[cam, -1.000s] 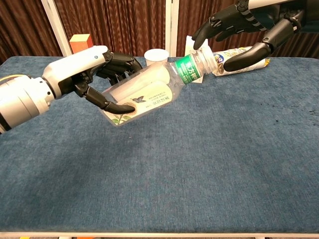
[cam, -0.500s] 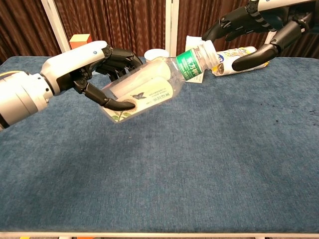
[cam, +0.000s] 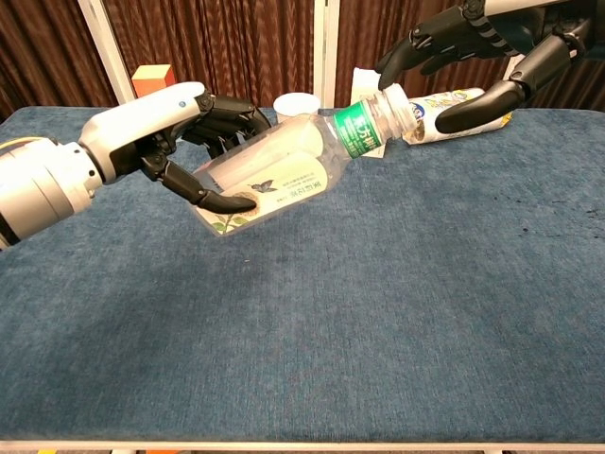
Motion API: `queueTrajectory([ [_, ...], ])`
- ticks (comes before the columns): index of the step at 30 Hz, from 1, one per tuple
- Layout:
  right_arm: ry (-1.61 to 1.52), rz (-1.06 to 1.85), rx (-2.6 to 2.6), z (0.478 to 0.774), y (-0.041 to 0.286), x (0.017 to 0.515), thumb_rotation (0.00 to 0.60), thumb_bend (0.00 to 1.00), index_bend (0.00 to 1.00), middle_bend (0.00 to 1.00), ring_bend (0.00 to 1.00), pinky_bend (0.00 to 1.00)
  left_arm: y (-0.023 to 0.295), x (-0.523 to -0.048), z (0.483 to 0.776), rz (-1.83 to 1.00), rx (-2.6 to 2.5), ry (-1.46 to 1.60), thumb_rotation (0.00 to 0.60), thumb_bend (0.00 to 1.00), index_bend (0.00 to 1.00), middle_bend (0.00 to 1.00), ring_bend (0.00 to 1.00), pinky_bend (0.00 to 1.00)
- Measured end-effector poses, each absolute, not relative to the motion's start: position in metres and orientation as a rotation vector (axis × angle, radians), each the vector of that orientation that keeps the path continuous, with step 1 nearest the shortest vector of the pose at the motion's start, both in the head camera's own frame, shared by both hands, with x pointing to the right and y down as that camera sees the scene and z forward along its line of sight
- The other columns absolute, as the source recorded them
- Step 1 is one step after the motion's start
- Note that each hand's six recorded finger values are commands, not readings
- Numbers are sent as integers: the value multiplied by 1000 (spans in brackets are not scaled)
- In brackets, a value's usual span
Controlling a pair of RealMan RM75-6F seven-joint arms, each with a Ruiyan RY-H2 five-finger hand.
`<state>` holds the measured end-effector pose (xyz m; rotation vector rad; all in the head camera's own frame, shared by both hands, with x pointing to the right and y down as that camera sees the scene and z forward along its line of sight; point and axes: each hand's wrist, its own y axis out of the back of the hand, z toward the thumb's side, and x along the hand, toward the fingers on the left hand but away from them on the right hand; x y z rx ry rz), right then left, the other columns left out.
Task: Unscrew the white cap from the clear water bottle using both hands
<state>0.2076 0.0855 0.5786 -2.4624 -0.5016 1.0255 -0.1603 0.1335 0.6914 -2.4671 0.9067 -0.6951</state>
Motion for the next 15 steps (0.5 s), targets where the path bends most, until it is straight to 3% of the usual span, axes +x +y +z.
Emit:
queueTrajectory([
  [15, -547, 1009, -2447, 576, 81, 211, 420, 101, 252, 78, 0, 0, 132, -161, 689, -682, -2463, 909, 600, 380, 590, 595, 508, 583],
])
